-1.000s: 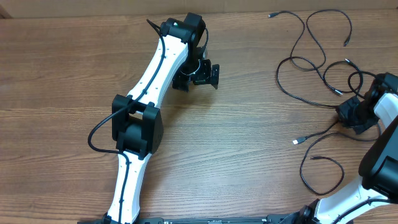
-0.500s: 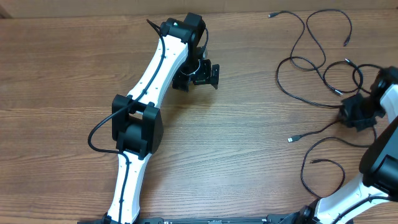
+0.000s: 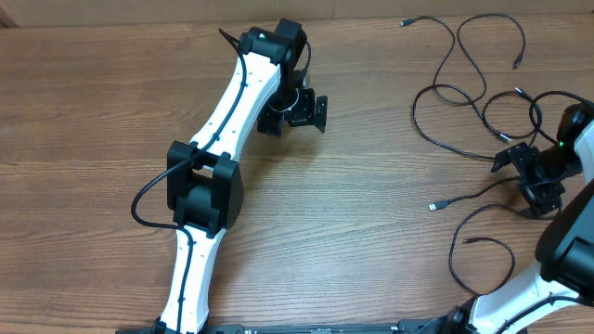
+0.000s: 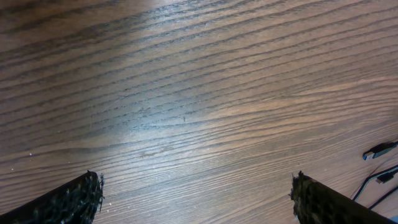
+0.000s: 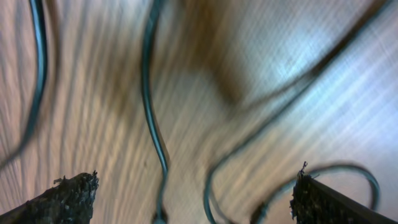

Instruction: Untangle cables

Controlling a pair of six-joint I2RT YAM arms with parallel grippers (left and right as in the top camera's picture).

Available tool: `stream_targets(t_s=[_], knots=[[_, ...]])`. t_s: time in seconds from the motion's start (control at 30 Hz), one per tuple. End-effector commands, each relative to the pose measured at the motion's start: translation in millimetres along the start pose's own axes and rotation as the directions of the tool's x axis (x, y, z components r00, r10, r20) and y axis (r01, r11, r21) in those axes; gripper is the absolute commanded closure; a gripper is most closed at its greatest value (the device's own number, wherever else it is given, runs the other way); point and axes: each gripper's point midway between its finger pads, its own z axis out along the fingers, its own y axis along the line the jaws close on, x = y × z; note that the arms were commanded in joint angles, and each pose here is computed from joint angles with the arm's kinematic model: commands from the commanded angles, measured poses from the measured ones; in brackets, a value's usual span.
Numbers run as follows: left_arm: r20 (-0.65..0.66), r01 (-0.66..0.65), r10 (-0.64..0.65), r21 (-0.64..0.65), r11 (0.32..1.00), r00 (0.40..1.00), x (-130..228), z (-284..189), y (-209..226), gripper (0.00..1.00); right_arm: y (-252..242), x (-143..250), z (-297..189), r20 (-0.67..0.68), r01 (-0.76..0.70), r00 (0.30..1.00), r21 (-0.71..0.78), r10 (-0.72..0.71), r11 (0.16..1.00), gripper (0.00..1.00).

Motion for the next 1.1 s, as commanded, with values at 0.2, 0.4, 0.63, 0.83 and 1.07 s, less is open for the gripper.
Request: stream_targets(t_s=[0.2,0.4,0.63,0.83,1.07], knots=[[0.048,-0.015,0.014,0.014,1.000,0.999,-9,-9,-6,0.00,5,52,-45,0.081,0.111,0.991,-0.056,-0.107,0.992,0.00],[0.056,-0.018,0.017,0.016,1.000,0.998,-11,-9,-7,0.00,-6,109,6,0.000,0.127,0.992,0.022,-0.127,0.992,0.00],[0.055,-0.018,0.017,0.015,1.000,0.998,-10,-9,-7,0.00,-25,135,61,-0.046,0.125,0.991,0.073,-0.122,0.989,0.00],[0.056,-0.018,0.017,0.016,1.000,0.998,-11,-9,-7,0.00,-36,139,80,-0.050,0.125,0.991,0.076,-0.121,0.989,0.00],[0.056,-0.018,0.017,0.016,1.000,0.998,-11,-9,-7,0.01,-34,142,90,-0.054,0.127,0.991,0.045,-0.124,0.991,0.07]])
